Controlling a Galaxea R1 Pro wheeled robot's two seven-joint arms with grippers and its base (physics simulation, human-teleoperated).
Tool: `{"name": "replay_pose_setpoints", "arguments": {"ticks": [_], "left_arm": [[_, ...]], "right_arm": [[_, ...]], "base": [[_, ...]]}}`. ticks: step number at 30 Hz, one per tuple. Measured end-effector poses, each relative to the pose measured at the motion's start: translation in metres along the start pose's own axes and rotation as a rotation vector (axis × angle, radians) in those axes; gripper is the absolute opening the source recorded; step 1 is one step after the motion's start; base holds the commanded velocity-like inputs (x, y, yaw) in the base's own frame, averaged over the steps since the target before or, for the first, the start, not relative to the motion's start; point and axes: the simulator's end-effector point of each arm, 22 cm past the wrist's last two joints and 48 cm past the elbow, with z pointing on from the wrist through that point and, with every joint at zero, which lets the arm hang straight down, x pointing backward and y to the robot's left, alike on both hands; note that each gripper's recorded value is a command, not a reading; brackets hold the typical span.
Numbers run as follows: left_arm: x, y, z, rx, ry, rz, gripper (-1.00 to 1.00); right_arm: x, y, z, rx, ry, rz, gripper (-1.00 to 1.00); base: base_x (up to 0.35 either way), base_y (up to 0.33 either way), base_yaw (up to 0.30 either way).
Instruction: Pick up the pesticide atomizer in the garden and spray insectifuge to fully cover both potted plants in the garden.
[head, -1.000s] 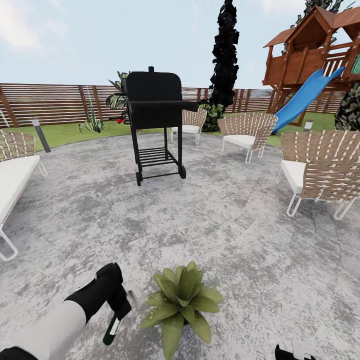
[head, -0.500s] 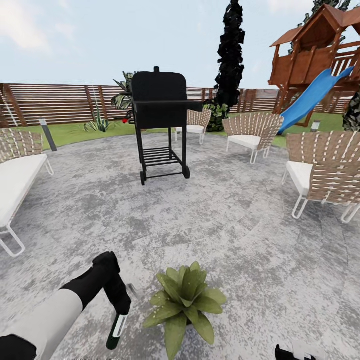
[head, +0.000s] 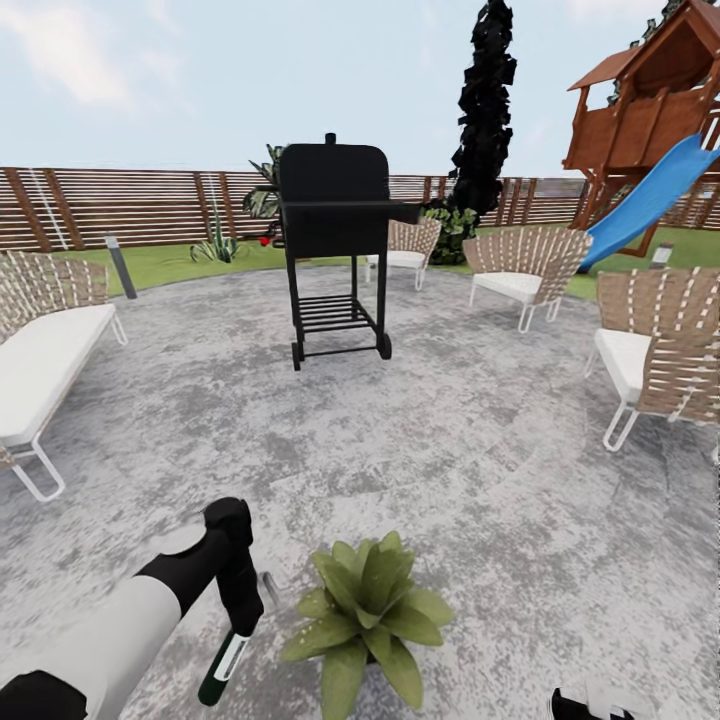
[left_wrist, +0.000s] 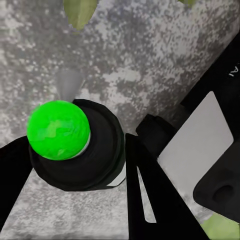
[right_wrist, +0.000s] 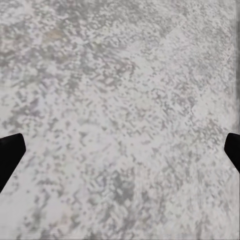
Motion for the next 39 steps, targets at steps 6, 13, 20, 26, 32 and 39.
{"name": "replay_pose_setpoints", "arguments": {"ticks": [6, 13, 20, 26, 32, 39], "left_arm": [[0.002, 0.005, -0.003, -0.016, 0.01, -0.006, -1.0], [0.0, 0.006, -0.005, -0.017, 0.003, -0.009, -1.0], [0.005, 0.011, -0.007, -0.026, 0.007, -0.02, -1.0], [0.013, 0.021, -0.007, -0.066, 0.034, -0.022, -1.0], [0.02, 0.039, -0.009, -0.142, 0.054, -0.053, -1.0], [0.02, 0.039, -0.009, -0.142, 0.049, -0.06, -1.0]], "right_arm": [[0.001, 0.0, 0.0, 0.0, 0.003, -0.001, 1.0], [0.002, 0.001, 0.0, -0.001, 0.005, -0.001, 1.0], [0.002, 0.001, 0.0, -0.002, 0.006, -0.002, 1.0], [0.003, 0.002, -0.001, -0.004, 0.006, -0.001, 1.0], [0.002, 0.001, 0.0, -0.002, 0.006, -0.002, 1.0], [0.002, 0.001, -0.001, -0.002, 0.006, -0.002, 1.0]], "base": [[-0.168, -0.227, 0.0], [-0.268, -0.197, 0.108], [-0.257, -0.159, 0.273], [-0.035, -0.013, 0.145], [-0.001, 0.0, 0.004], [0.144, 0.0, 0.0]]}}
